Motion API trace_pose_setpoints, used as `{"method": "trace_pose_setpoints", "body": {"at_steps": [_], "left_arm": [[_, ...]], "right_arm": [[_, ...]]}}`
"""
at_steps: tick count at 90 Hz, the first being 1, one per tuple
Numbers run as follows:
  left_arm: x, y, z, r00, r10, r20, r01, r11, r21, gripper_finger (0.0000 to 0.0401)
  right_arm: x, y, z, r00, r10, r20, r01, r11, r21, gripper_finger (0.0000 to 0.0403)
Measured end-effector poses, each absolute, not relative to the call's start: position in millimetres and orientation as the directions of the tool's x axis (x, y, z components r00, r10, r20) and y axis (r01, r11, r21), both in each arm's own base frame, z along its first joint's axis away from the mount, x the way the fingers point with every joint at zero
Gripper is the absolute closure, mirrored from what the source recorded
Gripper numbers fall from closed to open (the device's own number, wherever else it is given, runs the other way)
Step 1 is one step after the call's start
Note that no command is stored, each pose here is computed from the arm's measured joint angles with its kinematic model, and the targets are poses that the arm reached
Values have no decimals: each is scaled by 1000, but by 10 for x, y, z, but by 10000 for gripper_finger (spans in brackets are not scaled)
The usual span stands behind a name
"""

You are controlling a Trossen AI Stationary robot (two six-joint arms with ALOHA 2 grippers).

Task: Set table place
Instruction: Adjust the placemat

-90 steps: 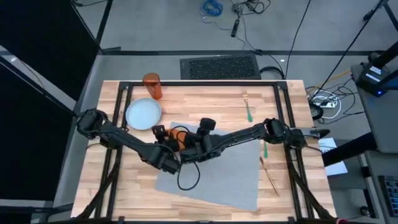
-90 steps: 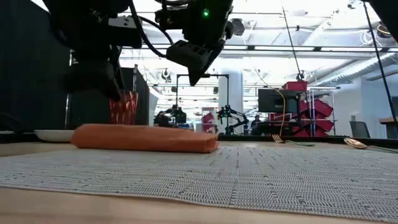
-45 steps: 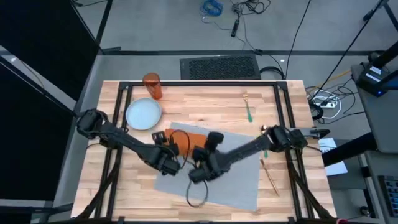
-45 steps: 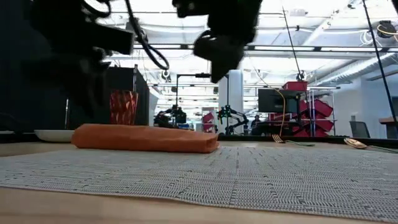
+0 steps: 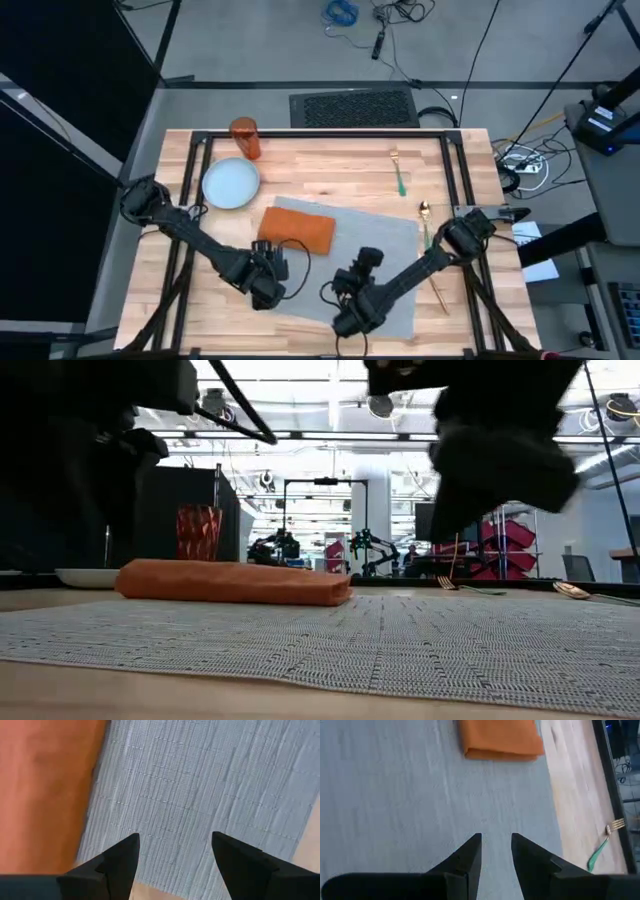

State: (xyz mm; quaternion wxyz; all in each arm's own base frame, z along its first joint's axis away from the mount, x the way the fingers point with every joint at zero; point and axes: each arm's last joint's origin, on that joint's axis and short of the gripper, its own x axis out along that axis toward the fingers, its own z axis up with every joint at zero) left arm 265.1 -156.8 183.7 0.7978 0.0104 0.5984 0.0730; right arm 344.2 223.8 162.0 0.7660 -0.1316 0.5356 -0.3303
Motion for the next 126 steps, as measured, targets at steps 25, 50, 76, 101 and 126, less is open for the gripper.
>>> {"method": "trace_pose_setpoints", "body": {"at_steps": [25,50,76,101,126], "left_arm": [[2625,-1521,1682,152,193,-969,-144,975,171,168],[2668,-1456,1474,39,260,-965,-145,957,252,168],[2693,-1428,1462,44,277,-960,-136,954,269,168],[2721,-1449,1460,87,281,-956,-134,954,268,168],[2725,-1447,1461,96,293,-951,-128,952,280,168]], "right_arm": [[3156,2345,1427,91,-631,-770,350,744,-569,309],[2952,2233,1606,-13,-679,-734,459,649,-608,309],[2658,2036,2082,223,-636,-739,693,636,-339,310],[2226,2027,1977,429,-207,-879,632,765,128,310],[2028,1923,1702,320,-43,-946,701,683,206,310]]}}
